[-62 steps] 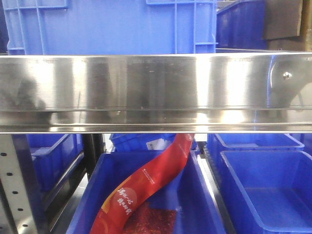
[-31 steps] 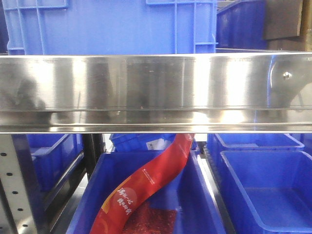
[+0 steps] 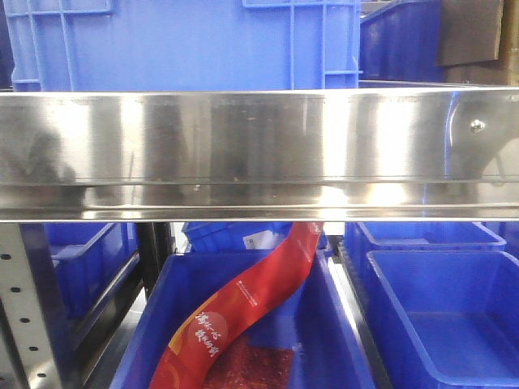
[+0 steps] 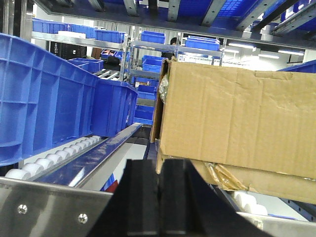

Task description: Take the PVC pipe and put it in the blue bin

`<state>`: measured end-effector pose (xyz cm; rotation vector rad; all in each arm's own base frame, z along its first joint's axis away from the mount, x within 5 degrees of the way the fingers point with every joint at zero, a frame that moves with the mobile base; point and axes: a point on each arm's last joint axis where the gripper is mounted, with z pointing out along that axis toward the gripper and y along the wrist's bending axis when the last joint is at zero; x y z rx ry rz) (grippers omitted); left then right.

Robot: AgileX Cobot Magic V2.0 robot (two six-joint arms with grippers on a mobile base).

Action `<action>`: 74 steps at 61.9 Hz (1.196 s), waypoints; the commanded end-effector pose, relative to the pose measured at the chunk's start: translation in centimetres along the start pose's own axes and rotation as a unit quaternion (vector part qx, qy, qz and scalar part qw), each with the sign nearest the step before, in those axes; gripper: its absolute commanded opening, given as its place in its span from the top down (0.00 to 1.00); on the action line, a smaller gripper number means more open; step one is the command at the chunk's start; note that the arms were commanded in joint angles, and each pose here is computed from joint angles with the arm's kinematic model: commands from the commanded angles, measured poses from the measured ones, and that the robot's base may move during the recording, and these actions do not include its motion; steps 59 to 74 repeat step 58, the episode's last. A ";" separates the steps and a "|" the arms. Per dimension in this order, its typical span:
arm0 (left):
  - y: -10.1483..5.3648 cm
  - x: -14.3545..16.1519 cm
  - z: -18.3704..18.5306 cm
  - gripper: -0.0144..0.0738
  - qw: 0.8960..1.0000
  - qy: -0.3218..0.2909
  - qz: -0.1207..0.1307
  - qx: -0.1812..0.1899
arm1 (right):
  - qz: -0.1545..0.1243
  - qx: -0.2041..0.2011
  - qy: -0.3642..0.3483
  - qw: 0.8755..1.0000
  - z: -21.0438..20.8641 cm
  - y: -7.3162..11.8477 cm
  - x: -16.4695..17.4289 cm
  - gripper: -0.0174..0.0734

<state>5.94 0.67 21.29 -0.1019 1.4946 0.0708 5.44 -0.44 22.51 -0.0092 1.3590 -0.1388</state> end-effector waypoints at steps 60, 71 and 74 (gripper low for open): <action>0.0 -0.2 -0.1 0.96 1.000 -0.011 -0.004 -0.001 | 0.003 0.000 -0.008 1.000 0.0 0.0 -0.1 0.99; 0.0 -0.2 -0.1 0.96 1.000 -0.011 -0.004 -0.001 | 0.003 0.000 -0.008 1.000 0.0 0.0 -0.1 0.99; 0.0 -0.2 -0.1 0.96 1.000 -0.011 -0.004 -0.001 | 0.003 0.000 -0.008 1.000 0.0 0.0 -0.1 0.99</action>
